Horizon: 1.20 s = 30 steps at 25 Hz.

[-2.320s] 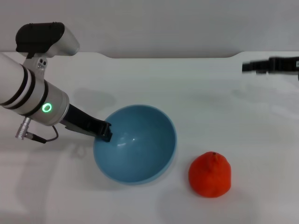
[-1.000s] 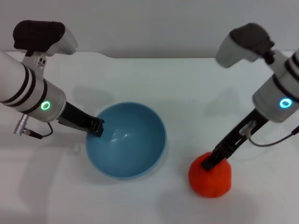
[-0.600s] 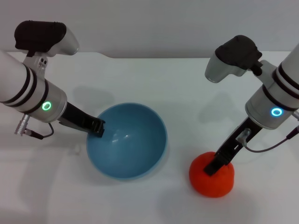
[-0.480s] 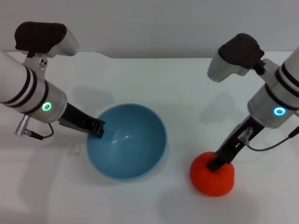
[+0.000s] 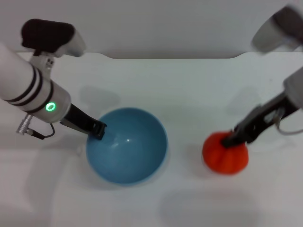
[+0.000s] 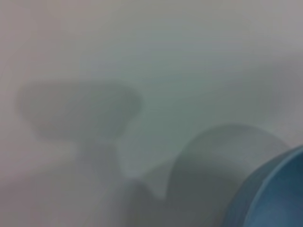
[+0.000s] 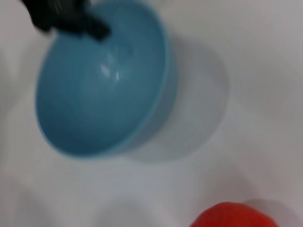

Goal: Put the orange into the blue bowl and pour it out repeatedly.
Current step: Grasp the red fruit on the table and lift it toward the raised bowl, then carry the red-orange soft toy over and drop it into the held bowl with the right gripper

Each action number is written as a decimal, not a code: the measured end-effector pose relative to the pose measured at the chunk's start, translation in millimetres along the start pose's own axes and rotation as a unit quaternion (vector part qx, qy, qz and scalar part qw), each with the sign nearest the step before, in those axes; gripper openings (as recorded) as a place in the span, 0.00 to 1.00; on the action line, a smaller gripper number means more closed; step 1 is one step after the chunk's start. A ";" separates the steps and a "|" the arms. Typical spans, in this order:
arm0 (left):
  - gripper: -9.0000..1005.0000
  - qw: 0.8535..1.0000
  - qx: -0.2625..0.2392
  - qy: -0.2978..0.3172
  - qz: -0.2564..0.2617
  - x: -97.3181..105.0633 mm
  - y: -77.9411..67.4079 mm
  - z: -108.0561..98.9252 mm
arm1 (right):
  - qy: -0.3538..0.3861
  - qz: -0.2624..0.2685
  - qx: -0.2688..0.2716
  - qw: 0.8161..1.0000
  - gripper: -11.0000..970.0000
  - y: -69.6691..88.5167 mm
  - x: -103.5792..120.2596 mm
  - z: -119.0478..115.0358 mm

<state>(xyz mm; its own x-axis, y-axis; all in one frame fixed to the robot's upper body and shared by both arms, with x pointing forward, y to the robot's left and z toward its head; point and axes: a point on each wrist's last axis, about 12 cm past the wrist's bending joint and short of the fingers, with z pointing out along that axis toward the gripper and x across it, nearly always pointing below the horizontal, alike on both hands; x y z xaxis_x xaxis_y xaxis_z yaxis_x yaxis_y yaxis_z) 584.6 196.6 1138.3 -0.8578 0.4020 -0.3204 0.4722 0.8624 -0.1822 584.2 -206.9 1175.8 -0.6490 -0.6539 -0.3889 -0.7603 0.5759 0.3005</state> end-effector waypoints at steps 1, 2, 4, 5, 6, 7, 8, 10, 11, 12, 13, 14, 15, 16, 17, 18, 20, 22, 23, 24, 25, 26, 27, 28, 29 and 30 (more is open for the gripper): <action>0.01 1.000 -0.004 0.009 0.011 -1.4 -3.4 1.4 | -0.020 -0.012 0.001 1.000 0.18 2.5 -2.4 -11.2; 0.01 1.000 -0.008 0.019 0.023 -2.9 -7.0 3.0 | -0.036 -0.026 0.000 0.999 0.18 6.3 -4.9 -19.7; 0.01 0.999 -0.012 0.033 0.038 -6.4 -13.0 5.5 | -0.081 -0.059 0.002 0.995 0.17 17.0 -13.4 -37.5; 0.01 0.998 -0.012 0.038 0.046 -8.7 -16.7 7.0 | -0.099 -0.075 -0.001 0.992 0.17 22.7 -17.9 -43.1; 0.01 0.998 -0.012 0.040 0.052 -10.9 -20.0 7.8 | -0.123 -0.099 -0.012 0.987 0.16 31.8 -27.1 -48.5; 0.01 0.997 -0.009 0.041 0.057 -12.8 -23.2 8.4 | -0.123 -0.099 -0.012 0.987 0.16 31.8 -27.1 -48.5; 0.01 0.997 -0.004 0.041 0.063 -15.2 -27.7 8.9 | -0.129 -0.109 -0.017 0.986 0.16 35.5 -31.9 -48.8; 0.01 0.997 0.005 0.037 0.071 -19.0 -34.1 8.3 | -0.126 -0.126 -0.022 0.984 0.14 40.9 -40.0 -45.8; 0.01 0.997 0.005 0.037 0.071 -19.0 -34.1 8.3 | -0.118 -0.137 -0.024 0.983 0.13 44.6 -44.4 -41.0; 0.01 0.996 0.015 0.028 0.078 -24.9 -40.4 6.1 | -0.112 -0.147 -0.024 0.983 0.12 47.7 -47.3 -36.5; 0.01 0.996 0.015 0.027 0.078 -25.3 -40.7 5.9 | -0.106 -0.155 -0.025 0.982 0.12 50.4 -49.9 -32.1; 0.01 0.996 0.016 0.025 0.080 -26.8 -42.0 5.2 | -0.098 -0.165 -0.026 0.981 0.11 54.3 -52.9 -25.5; 0.01 0.996 0.018 0.023 0.082 -28.9 -43.8 4.4 | -0.089 -0.175 -0.026 0.980 0.10 58.2 -55.7 -19.0; 0.01 0.996 0.019 0.022 0.084 -30.2 -45.1 3.7 | -0.082 -0.183 -0.025 0.979 0.09 60.8 -57.6 -13.9; 0.01 0.996 0.020 0.020 0.087 -32.1 -46.6 2.9 | -0.074 -0.189 -0.024 0.979 0.09 63.1 -59.4 -8.8; 0.01 0.996 0.020 0.019 0.089 -33.5 -47.8 2.2 | -0.068 -0.195 -0.022 0.978 0.10 65.1 -61.2 -3.6; 0.01 0.995 0.024 0.016 0.092 -36.0 -50.4 1.0 | -0.064 -0.203 -0.014 0.977 0.12 67.7 -64.8 4.3; 0.01 0.995 0.028 0.013 0.094 -37.7 -52.5 0.1 | -0.064 -0.209 -0.010 0.976 0.14 70.0 -66.9 8.5; 0.01 0.995 0.029 0.011 0.095 -38.6 -53.2 -0.3 | -0.065 -0.211 -0.009 0.975 0.17 70.7 -67.5 9.2; 0.01 0.995 0.027 0.008 0.096 -40.2 -53.3 -1.1 | -0.067 -0.209 -0.007 0.976 0.21 71.2 -68.3 8.4; 0.01 0.995 0.027 0.007 0.097 -40.4 -52.9 -1.4 | -0.068 -0.206 -0.006 0.976 0.25 70.9 -68.4 8.0; 0.01 0.995 0.027 0.007 0.097 -40.4 -52.9 -1.4 | -0.068 -0.206 -0.006 0.976 0.29 70.9 -68.4 8.0; 0.01 0.995 0.026 0.004 0.097 -41.0 -52.6 -1.7 | -0.068 -0.198 -0.002 0.978 0.33 68.8 -68.1 6.7; 0.01 0.995 0.025 0.003 0.098 -41.2 -52.0 -1.8 | -0.069 -0.191 0.002 0.979 0.37 67.1 -67.7 5.8; 0.01 0.995 0.025 0.001 0.098 -41.3 -51.3 -1.8 | -0.071 -0.181 0.008 0.981 0.38 64.3 -67.0 3.5; 0.01 0.995 0.023 -0.002 0.097 -41.6 -50.5 -1.9 | -0.075 -0.171 0.013 0.982 0.40 61.3 -65.9 0.8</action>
<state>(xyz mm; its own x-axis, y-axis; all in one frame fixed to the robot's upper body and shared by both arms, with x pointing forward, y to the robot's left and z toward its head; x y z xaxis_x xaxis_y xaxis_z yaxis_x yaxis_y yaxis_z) 596.0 137.0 1162.5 -0.7484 0.5586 -0.3577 0.6383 0.7531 -0.1593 580.4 -128.2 1219.2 -0.3436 -0.7325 -0.5877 -0.9308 0.3489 0.1094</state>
